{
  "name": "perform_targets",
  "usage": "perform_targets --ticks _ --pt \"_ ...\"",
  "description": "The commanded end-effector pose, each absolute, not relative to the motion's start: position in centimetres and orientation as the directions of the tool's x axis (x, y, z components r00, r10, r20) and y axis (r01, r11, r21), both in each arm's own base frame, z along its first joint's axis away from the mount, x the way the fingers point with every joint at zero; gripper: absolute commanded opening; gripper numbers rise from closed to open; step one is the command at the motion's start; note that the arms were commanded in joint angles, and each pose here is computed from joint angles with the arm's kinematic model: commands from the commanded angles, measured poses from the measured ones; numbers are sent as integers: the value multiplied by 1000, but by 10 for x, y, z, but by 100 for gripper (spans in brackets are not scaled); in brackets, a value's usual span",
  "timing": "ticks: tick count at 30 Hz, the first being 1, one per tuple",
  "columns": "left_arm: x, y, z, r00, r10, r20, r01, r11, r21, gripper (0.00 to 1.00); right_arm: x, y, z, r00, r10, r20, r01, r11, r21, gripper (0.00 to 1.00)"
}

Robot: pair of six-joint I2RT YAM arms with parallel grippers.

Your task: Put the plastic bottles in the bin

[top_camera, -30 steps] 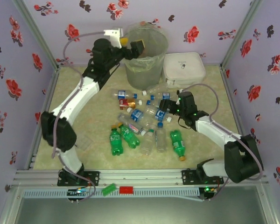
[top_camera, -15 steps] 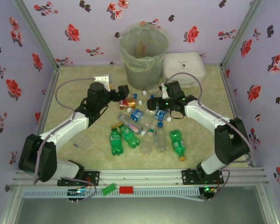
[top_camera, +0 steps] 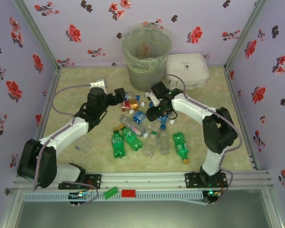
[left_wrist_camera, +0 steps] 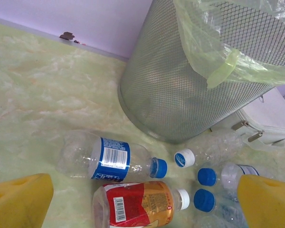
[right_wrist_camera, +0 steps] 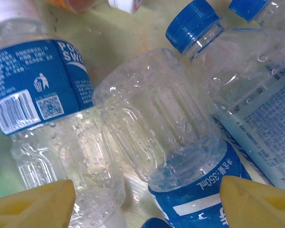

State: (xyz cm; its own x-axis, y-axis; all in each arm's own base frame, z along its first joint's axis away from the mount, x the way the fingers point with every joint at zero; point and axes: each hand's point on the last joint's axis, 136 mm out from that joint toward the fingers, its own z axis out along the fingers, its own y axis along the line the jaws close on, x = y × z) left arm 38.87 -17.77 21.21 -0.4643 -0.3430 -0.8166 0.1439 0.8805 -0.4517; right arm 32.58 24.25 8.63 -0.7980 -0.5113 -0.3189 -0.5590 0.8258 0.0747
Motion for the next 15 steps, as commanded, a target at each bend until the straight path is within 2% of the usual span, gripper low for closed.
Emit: perform_targets --ticks 1,7,15 --pt "395 -176 214 -445 -381 -811 124 870 -477 100 321 225 73 -771 -602 -210 -608 793 -40 77" --pt "390 -173 205 -463 -372 -805 113 875 -470 100 324 221 58 -749 -647 -144 -638 763 -106 74" --pt "392 -171 201 -467 -374 -801 105 876 -470 99 328 230 47 -729 -669 -142 -658 743 -122 75"
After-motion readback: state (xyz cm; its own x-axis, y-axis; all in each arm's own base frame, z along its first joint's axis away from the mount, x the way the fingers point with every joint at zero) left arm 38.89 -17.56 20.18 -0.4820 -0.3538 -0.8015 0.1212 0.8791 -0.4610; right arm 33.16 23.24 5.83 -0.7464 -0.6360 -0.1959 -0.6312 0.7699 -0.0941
